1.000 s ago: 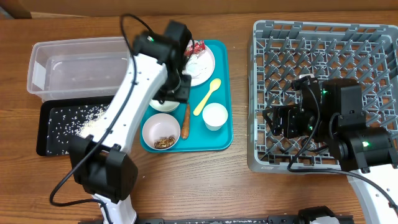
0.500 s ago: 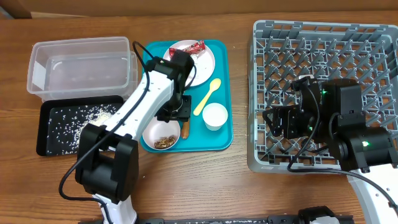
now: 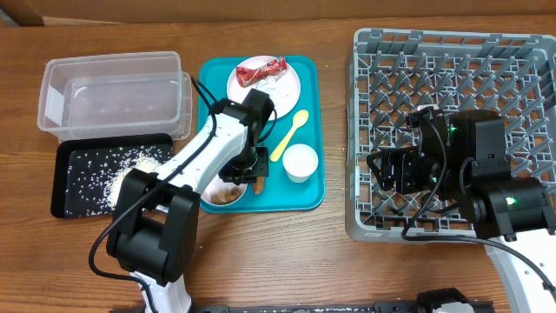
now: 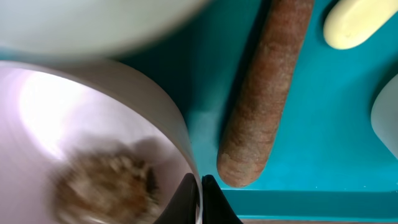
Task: Sort waste into correct bins and load items into the dishwasher
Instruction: 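Grasp the white bowl with brown scraps using the left gripper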
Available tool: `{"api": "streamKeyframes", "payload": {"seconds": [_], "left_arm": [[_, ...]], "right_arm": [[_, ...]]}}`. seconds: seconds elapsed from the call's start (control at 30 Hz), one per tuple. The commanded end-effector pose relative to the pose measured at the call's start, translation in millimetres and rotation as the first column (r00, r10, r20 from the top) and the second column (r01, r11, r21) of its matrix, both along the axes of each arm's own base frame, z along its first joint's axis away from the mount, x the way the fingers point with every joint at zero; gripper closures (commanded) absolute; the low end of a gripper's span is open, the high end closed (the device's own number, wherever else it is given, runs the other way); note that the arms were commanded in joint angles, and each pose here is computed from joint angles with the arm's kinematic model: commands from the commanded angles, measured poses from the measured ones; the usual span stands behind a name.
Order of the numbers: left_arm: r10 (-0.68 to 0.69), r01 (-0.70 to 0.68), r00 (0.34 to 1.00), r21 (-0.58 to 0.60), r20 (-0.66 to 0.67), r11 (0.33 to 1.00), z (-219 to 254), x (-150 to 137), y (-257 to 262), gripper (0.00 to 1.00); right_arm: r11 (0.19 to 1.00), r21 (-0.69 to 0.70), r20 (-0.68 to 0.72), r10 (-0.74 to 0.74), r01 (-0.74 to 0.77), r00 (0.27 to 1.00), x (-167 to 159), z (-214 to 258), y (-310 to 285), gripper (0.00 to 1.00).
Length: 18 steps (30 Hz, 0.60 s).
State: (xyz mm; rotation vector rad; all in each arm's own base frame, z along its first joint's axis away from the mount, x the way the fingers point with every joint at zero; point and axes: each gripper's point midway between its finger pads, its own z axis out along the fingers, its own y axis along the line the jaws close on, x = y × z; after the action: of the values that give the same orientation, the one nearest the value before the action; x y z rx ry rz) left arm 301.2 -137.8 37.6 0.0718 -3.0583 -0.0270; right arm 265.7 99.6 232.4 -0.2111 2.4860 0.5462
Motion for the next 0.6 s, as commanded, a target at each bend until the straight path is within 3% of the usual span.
{"api": "streamKeyframes", "payload": {"seconds": [0.0, 0.27, 0.57], "left_arm": [[0.005, -0.005, 1.0, 0.003, 0.001, 1.0, 0, -2, 1, 0.96], [0.008, -0.005, 0.996, 0.037, -0.086, 0.999, 21, -18, 7, 0.96], [-0.086, 0.085, 0.995, -0.033, -0.04, 0.996, 93, 1, -7, 0.96]], "right_arm": [[1.0, 0.01, 0.018, -0.001, 0.001, 1.0, 3, 6, 1, 0.2], [1.0, 0.01, 0.02, -0.001, 0.001, 1.0, 3, 7, 1, 0.2], [1.0, 0.011, 0.025, -0.001, 0.001, 1.0, 4, 7, 1, 0.2]]}}
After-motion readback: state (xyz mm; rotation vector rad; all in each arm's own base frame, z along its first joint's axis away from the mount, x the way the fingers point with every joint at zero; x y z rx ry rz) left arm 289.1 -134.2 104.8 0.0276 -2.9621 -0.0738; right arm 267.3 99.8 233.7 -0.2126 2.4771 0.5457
